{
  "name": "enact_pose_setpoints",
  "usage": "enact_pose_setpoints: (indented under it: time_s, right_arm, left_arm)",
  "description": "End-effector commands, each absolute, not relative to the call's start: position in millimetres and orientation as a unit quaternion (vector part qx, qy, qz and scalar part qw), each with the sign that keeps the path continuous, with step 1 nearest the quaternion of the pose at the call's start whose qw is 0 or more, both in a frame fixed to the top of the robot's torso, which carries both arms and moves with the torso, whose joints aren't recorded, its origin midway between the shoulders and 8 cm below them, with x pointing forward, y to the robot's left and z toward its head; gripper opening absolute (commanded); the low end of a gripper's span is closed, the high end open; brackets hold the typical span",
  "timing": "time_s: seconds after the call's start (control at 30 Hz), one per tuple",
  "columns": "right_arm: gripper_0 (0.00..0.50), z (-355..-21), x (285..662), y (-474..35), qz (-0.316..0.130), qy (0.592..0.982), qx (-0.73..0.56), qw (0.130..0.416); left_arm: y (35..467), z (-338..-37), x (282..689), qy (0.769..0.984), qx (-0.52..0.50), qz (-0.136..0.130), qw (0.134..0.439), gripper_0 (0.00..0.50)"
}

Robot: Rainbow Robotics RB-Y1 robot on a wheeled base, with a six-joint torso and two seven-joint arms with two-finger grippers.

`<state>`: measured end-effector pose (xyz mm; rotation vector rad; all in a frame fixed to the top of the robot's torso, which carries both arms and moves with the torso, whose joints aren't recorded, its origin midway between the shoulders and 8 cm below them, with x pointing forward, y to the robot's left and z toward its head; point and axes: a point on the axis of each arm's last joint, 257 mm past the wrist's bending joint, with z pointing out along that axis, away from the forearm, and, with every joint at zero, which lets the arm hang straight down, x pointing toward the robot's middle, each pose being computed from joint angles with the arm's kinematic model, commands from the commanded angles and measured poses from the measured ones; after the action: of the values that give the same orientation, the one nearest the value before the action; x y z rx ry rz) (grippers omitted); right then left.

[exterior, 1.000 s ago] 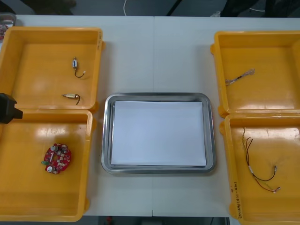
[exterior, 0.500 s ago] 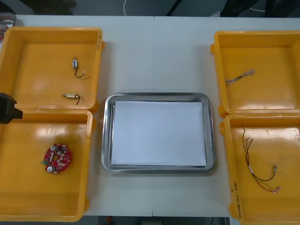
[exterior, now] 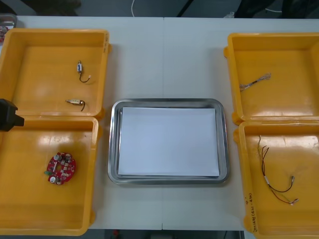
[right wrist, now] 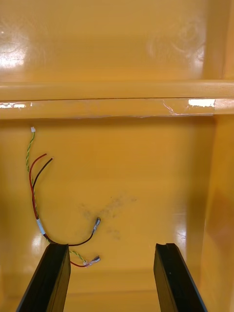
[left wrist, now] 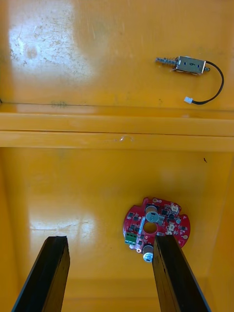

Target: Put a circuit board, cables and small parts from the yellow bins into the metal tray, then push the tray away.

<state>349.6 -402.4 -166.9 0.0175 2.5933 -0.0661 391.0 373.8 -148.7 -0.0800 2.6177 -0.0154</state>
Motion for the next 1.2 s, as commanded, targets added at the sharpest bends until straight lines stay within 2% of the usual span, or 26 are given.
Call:
enact_pose_setpoints:
  time_s: [0.03, 1.13, 1.17, 1.2]
  right_arm:
    - [0.5, -162.1, 344.7, -409.3, -0.032, 0.96, 0.025, 0.277]
    - [0.5, -162.1, 344.7, -409.3, -0.032, 0.96, 0.025, 0.277]
    - [0.5, -162.1, 344.7, -409.3, -0.032, 0.96, 0.025, 0.277]
    - [0.5, -162.1, 344.7, -409.3, -0.032, 0.96, 0.025, 0.277]
  left_arm:
    - [364.7, -152.0, 385.5, 0.966, 0.028, 0.005, 0.256, 0.5]
    - [364.7, -152.0, 385.5, 0.966, 0.028, 0.005, 0.256, 0.5]
    - [360.4, -170.9, 379.2, 0.972, 0.023, -0.008, 0.234, 0.5]
    - [360.4, -170.9, 379.2, 0.972, 0.023, -0.008, 0.234, 0.5]
